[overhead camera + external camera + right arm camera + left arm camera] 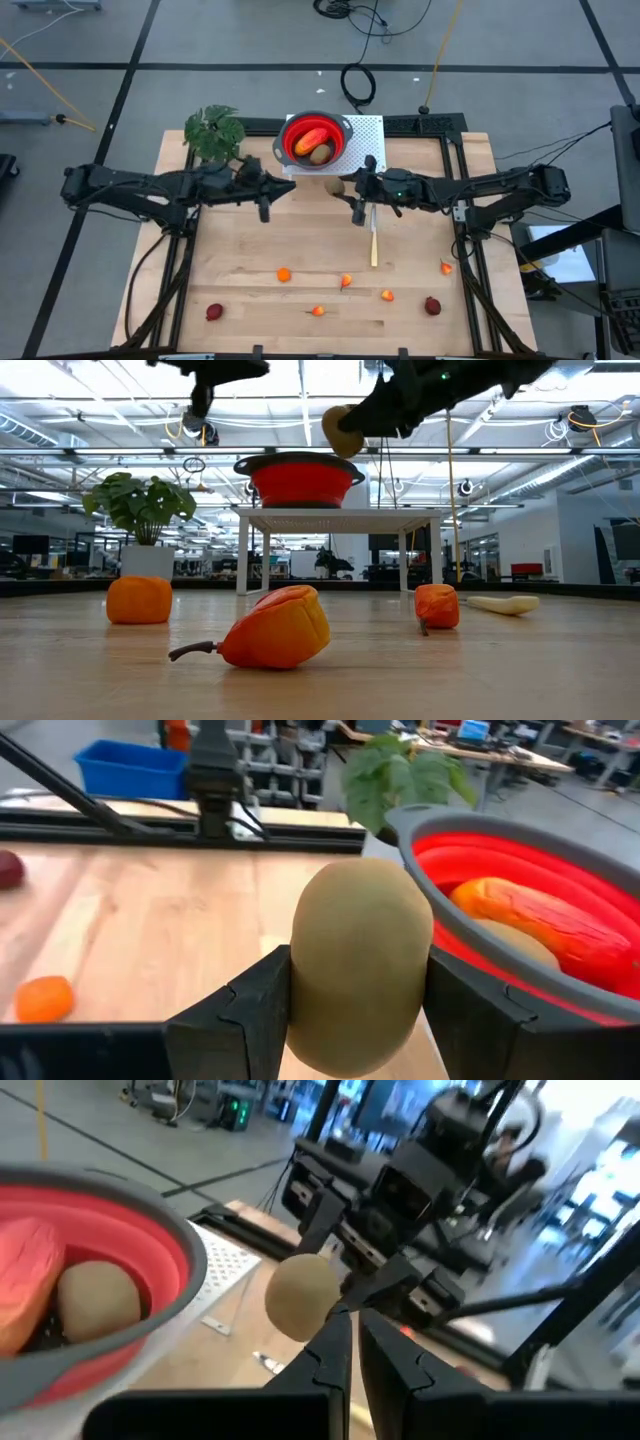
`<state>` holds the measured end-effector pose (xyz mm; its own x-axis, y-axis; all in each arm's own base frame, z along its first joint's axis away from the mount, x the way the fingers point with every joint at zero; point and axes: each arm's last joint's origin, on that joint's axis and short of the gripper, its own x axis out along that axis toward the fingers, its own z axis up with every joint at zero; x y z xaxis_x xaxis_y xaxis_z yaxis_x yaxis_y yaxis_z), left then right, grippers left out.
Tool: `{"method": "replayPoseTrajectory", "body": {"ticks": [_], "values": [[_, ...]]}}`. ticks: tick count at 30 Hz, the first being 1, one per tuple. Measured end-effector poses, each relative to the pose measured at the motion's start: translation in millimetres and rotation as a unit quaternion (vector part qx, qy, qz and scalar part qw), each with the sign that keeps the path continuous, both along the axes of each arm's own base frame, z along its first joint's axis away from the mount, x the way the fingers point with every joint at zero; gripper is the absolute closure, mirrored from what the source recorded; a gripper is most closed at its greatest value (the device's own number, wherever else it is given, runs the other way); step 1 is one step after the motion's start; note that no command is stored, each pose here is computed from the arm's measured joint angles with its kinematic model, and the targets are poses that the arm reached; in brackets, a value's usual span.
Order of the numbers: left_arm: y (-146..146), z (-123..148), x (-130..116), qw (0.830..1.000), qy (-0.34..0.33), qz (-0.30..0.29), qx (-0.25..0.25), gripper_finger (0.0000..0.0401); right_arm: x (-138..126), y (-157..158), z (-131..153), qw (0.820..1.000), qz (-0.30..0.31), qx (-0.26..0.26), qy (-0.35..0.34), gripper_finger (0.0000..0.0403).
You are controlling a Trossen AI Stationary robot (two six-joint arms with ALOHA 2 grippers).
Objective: Pick & Place Fruit
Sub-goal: Put the green kiwi into the red strainer bowl on the shelf
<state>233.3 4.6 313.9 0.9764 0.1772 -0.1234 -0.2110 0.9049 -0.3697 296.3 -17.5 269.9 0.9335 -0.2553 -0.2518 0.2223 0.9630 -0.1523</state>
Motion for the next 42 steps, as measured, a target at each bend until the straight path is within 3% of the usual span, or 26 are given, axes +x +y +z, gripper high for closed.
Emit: {"method": "replayPoseTrajectory", "body": {"ticks": [9, 16, 22, 27, 34, 42], "values": [[-1.6, 17.3, 36.2, 0.991, 0.075, -0.038, 0.100, 0.0380, 12.0, 11.0, 0.8, 0.998, -0.025, -0.051, 0.029, 0.0211], [-14.6, 18.8, 51.5, 0.951, 0.109, -0.101, 0.272, 0.0380, 12.4, 12.8, 1.6, 0.998, -0.019, -0.049, 0.026, 0.0211], [-17.4, 24.9, 58.4, 0.926, 0.111, -0.112, 0.344, 0.0372, 12.2, 14.0, -0.7, 0.998, 0.006, -0.041, 0.036, 0.0210], [-16.1, 18.3, 62.9, 0.911, 0.133, -0.112, 0.375, 0.0317, 12.1, 14.2, -0.9, 0.998, 0.007, -0.041, 0.037, 0.0210], [-16.2, 10.8, 70.9, 0.868, 0.151, -0.125, 0.457, 0.0211, 12.5, 17.8, -1.9, 0.997, 0.068, -0.023, 0.038, 0.0209], [-21.6, 5.7, 72.6, 0.856, 0.166, -0.131, 0.472, 0.0138, 12.3, 20.7, -3.3, 0.992, 0.116, 0.021, 0.039, 0.0208]]}}
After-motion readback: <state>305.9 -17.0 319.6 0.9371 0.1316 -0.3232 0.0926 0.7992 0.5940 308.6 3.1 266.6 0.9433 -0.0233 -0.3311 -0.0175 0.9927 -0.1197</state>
